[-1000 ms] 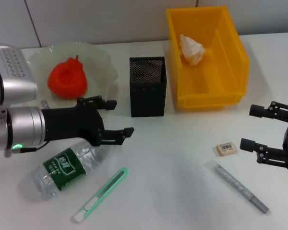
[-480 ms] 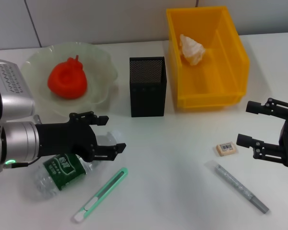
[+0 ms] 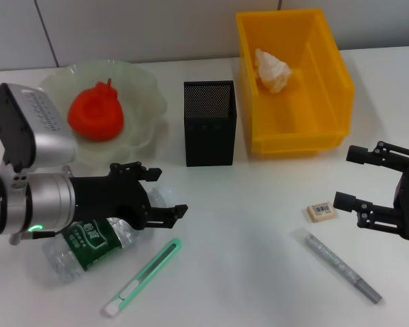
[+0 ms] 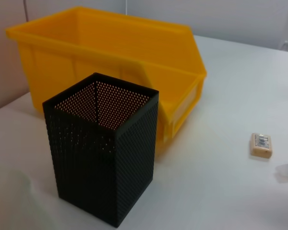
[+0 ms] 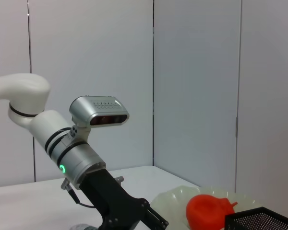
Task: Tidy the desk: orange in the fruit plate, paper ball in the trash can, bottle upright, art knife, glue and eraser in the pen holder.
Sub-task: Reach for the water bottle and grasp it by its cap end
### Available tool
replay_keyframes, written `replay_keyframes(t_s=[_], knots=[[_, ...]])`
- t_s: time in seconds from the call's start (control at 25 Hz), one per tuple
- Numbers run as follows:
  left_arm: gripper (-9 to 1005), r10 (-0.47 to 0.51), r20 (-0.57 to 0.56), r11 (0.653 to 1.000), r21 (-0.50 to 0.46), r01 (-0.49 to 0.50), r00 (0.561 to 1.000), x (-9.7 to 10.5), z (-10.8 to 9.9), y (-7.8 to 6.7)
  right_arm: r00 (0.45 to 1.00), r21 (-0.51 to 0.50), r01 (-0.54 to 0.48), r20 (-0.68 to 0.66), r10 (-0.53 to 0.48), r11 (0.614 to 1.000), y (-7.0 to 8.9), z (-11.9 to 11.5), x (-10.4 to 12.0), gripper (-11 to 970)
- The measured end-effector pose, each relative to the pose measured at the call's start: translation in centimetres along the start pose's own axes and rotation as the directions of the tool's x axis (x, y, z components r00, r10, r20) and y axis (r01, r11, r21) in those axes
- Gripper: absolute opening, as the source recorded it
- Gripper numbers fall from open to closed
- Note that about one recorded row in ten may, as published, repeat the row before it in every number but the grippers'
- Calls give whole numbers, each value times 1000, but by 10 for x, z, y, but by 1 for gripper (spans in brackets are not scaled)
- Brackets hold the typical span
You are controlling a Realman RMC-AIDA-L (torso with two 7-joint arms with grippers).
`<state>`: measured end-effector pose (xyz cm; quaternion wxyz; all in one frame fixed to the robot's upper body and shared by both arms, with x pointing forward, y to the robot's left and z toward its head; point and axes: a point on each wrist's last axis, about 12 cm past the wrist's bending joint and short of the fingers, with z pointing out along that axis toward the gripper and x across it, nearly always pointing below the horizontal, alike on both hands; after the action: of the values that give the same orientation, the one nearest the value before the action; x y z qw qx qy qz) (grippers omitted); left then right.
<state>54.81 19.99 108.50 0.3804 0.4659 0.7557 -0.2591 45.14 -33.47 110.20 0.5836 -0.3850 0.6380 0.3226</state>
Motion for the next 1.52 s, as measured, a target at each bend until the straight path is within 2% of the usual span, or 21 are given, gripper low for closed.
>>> replay_keyframes(t_s=[0.44, 0.76, 1.04, 1.52], knots=[[833, 19, -79, 999, -29, -22, 997, -16, 7, -4, 1000, 0, -23, 4, 23, 1000, 2, 0, 4, 735], [833, -6, -174, 995, -100, -11, 985, -33, 6, -1, 999, 0, -36, 6, 36, 999, 4, -1, 7, 735], [832, -9, -222, 995, -100, -13, 975, -35, 11, -6, 999, -2, -38, 8, 38, 999, 4, 0, 7, 735], [831, -4, -225, 995, -96, -18, 974, -38, 14, -6, 999, -1, -39, 12, 39, 999, 2, 3, 9, 734]])
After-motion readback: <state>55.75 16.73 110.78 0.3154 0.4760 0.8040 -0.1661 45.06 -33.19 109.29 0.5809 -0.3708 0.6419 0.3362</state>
